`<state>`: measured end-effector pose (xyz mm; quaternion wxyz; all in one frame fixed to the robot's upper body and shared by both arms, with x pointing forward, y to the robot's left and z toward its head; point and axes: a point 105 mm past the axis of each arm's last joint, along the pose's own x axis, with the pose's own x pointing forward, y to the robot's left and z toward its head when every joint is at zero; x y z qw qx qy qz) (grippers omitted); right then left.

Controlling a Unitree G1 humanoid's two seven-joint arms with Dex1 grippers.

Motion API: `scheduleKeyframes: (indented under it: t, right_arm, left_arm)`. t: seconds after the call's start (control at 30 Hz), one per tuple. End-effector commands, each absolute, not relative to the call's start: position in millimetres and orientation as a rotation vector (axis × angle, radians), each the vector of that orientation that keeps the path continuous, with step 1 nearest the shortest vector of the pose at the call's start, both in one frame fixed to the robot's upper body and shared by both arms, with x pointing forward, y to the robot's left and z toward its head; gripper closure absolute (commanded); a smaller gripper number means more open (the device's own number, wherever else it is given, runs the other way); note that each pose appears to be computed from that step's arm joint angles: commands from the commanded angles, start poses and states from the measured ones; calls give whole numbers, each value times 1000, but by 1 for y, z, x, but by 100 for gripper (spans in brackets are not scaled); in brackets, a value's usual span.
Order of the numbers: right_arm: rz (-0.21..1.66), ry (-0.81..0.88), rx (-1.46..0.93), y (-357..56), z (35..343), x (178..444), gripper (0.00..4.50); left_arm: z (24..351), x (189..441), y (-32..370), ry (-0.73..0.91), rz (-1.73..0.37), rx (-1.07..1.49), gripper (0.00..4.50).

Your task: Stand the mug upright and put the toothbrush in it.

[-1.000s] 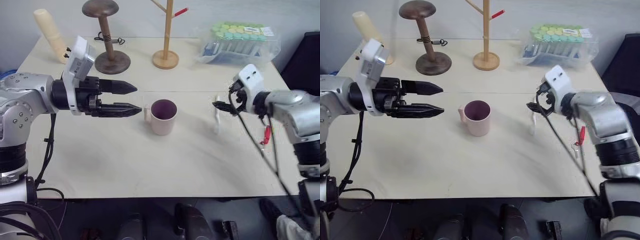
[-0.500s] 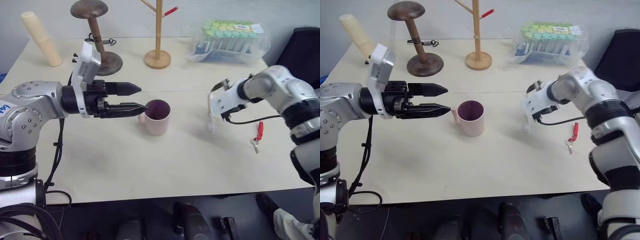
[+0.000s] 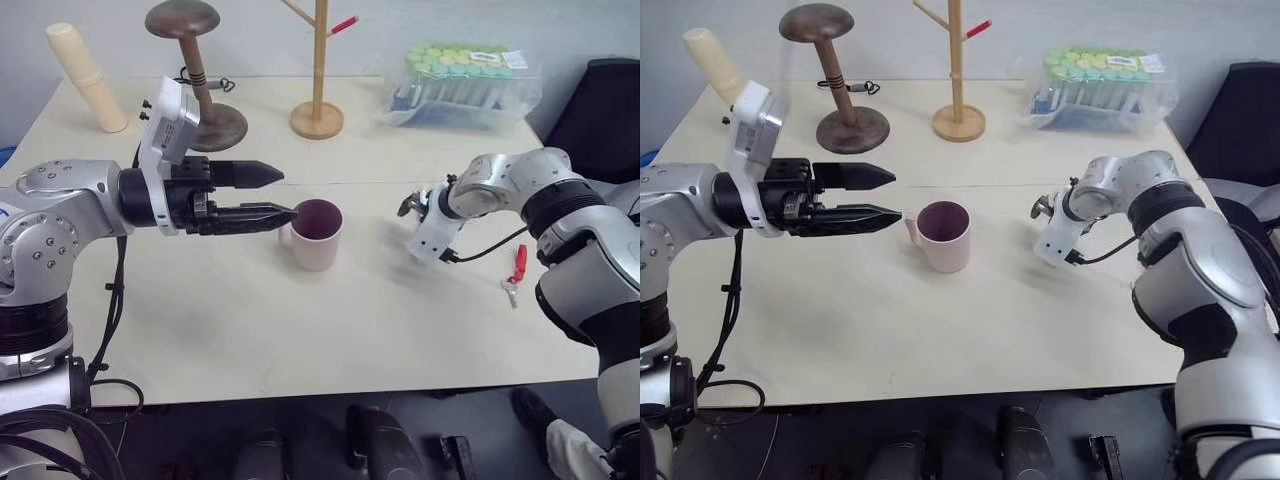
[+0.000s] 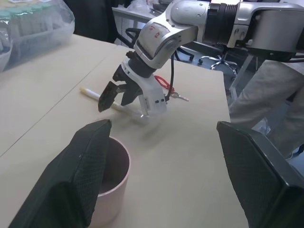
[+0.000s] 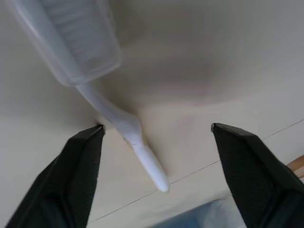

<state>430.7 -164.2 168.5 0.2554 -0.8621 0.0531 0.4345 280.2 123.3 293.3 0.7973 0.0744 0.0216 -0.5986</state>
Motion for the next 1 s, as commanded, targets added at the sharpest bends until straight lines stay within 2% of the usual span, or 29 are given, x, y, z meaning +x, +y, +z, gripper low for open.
scheduleKeyframes:
  t: [0.03, 0.23, 0.27, 0.4, 0.5, 0.63, 0.73, 0.87, 1.0]
  right_arm:
    - [1225, 170, -2322, -167, 153, 427, 202]
    - [1234, 150, -2308, -165, 153, 426, 419]
    - [1237, 144, -2307, -164, 152, 426, 440]
    - [1245, 124, -2255, -159, 153, 424, 440]
    - [1272, 146, -2003, -151, 157, 417, 440]
    - [1433, 144, -1593, -140, 173, 395, 440]
    - [1505, 91, -1264, -132, 202, 376, 440]
    - [1557, 17, -841, -122, 249, 330, 440]
    - [1549, -27, -482, -103, 281, 300, 440]
  left_arm:
    - [307, 273, 121, -16, -1303, 184, 72]
    - [308, 273, 122, -17, -1299, 178, 72]
    - [308, 273, 122, -18, -1298, 178, 72]
    - [307, 274, 122, -17, -1296, 177, 72]
    - [305, 275, 123, -15, -1293, 178, 72]
    - [306, 278, 128, -10, -1281, 167, 72]
    - [306, 280, 132, -6, -1276, 162, 72]
    - [305, 282, 138, 6, -1273, 163, 72]
    - [307, 287, 147, 10, -1263, 163, 72]
